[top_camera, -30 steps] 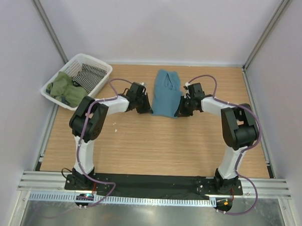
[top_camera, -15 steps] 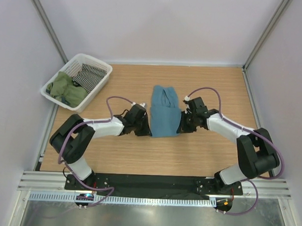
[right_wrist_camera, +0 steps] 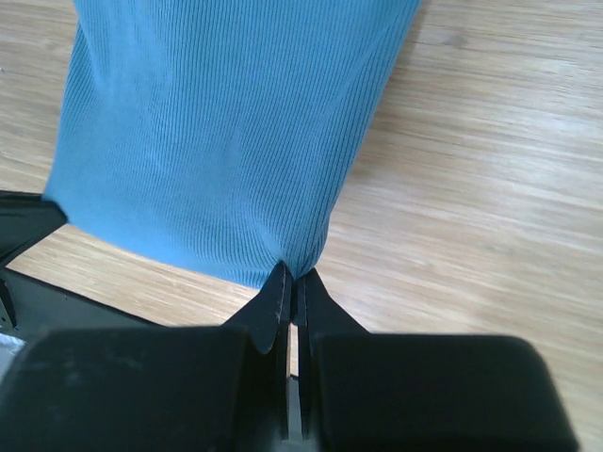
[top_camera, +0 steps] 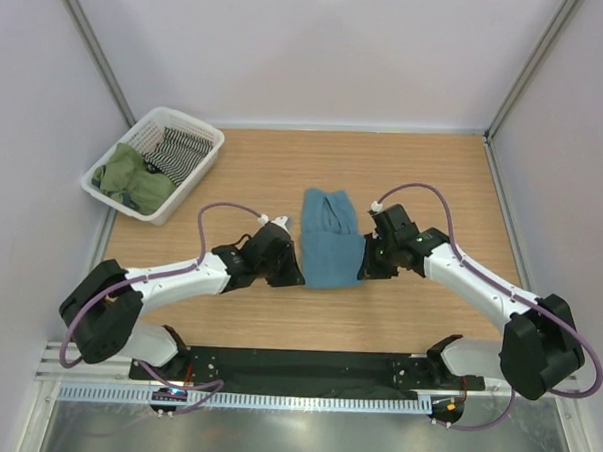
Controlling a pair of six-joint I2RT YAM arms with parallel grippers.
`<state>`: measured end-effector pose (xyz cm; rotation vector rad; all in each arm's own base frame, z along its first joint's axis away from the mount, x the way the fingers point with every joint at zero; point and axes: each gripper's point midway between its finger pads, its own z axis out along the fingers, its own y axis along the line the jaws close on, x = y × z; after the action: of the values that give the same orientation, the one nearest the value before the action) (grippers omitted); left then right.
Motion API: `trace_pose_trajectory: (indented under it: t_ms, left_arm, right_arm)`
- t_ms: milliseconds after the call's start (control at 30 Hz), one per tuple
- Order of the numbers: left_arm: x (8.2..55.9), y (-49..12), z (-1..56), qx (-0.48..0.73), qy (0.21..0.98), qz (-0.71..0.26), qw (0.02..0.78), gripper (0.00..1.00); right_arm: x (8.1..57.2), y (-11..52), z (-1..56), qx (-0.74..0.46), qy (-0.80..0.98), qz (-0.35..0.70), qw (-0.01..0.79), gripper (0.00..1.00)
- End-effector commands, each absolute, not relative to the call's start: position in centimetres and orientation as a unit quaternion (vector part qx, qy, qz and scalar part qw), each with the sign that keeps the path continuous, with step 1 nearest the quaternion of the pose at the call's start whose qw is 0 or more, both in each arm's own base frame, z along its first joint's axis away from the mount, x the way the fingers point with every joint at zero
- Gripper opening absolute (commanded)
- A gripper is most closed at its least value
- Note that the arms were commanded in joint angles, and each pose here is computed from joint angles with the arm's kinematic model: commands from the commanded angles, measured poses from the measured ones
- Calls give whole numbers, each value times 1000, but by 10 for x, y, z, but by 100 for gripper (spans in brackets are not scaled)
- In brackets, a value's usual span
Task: Fold and stack the tank tops
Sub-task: Fold the tank top
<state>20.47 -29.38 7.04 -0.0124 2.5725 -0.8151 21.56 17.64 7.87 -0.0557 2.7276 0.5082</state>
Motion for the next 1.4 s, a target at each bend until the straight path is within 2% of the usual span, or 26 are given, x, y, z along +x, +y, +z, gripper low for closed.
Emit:
trace_pose_trajectory:
  t_ms: [0, 367, 500, 967, 1367]
  left_arm:
    - [207, -287, 96, -21, 928, -288, 236, 0]
    - [221, -293, 143, -14, 921, -289, 261, 0]
    - [234, -296, 157, -15, 919, -289, 267, 0]
    - [262, -312, 176, -16, 917, -310, 251, 0]
    - [245, -316, 161, -17, 918, -328, 222, 0]
  right_arm:
    - [224, 169, 108, -5, 965, 158, 211, 4]
    - [244, 168, 148, -13, 960, 141, 242, 4]
    - [265, 167, 166, -16, 957, 117, 265, 4]
    - [306, 168, 173, -5, 958, 98, 270, 3]
    - [272, 161, 163, 8, 957, 126, 261, 1]
